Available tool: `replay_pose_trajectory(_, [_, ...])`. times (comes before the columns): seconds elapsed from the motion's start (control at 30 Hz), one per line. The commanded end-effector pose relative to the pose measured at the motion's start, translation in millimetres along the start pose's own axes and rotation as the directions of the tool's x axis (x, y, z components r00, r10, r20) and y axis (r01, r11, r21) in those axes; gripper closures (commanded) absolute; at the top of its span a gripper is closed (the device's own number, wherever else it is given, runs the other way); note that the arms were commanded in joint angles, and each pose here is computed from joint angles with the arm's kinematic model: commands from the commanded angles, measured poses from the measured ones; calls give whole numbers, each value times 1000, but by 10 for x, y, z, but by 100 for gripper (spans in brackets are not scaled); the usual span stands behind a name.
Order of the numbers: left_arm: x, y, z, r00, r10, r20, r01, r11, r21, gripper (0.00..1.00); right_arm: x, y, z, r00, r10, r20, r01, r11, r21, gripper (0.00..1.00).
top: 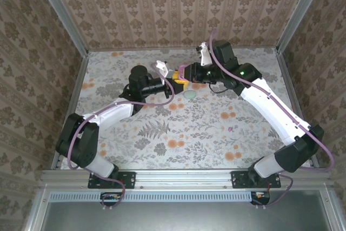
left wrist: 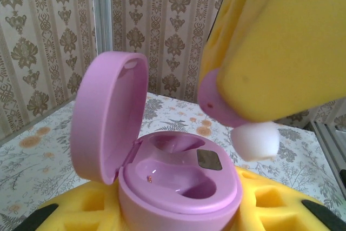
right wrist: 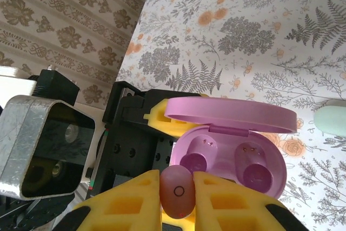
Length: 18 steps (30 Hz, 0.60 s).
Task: Insert wireless bluetooth earbuds into charging case
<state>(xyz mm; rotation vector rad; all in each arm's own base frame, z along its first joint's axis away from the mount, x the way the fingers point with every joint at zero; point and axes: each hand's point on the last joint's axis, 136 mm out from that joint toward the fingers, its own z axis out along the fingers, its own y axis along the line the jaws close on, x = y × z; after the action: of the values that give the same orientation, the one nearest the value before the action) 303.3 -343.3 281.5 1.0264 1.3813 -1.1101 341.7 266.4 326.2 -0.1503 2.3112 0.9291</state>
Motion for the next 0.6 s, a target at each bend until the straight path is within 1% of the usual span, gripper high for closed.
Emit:
replay_pose_trajectory(0.0, [-146, -61, 22, 998, 53, 30, -54, 998, 23, 70, -32, 2, -12, 999, -31, 5, 31, 999, 29, 80])
replay_pose_trajectory(0.37, [-175, -74, 20, 998, 61, 34, -62, 998, 28, 70, 13, -68, 79, 999, -35, -22, 37, 997, 68, 80])
replay_pose_trajectory(0.57, [-176, -75, 20, 998, 59, 35, -60, 998, 29, 70, -18, -74, 110, 999, -33, -10, 33, 997, 74, 80])
